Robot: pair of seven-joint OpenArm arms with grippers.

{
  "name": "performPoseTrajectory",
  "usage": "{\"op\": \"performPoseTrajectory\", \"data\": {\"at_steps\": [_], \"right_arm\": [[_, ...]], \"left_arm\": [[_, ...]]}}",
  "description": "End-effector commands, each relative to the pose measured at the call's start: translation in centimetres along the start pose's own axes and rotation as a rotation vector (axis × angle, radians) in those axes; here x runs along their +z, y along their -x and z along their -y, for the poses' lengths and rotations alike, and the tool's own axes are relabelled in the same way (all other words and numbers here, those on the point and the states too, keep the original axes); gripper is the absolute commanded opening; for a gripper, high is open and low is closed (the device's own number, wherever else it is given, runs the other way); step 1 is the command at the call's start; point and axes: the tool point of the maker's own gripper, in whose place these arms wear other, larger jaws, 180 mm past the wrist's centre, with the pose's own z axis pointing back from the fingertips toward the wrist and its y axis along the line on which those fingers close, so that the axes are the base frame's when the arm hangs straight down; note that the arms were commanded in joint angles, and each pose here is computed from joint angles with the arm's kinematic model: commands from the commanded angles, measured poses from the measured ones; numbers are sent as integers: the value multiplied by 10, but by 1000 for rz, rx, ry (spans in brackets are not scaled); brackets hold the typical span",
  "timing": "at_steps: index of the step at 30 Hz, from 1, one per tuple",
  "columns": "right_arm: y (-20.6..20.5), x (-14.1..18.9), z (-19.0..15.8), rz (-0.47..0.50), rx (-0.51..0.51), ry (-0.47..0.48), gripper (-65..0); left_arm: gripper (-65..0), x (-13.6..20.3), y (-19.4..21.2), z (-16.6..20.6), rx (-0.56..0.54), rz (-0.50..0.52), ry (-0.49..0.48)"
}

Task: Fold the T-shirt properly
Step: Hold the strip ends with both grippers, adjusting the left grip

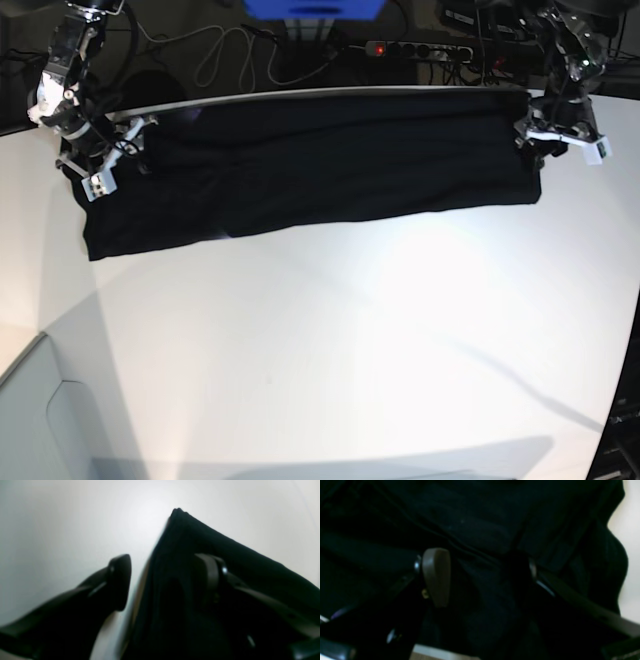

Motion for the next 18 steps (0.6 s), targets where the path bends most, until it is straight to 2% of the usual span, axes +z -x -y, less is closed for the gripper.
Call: {"op": "performPoseTrajectory", "data": {"at_steps": [1, 13, 18], "right_arm": [[26, 3, 0, -122, 30, 2, -282], [26, 3, 0, -122, 30, 2, -282], [26, 3, 0, -122, 30, 2, -282]], "left_arm": [[-273, 3, -12, 2, -14, 40, 14], [-273, 2, -10, 2, -17, 32, 10], [-272, -2, 3, -6, 16, 0, 0]]}}
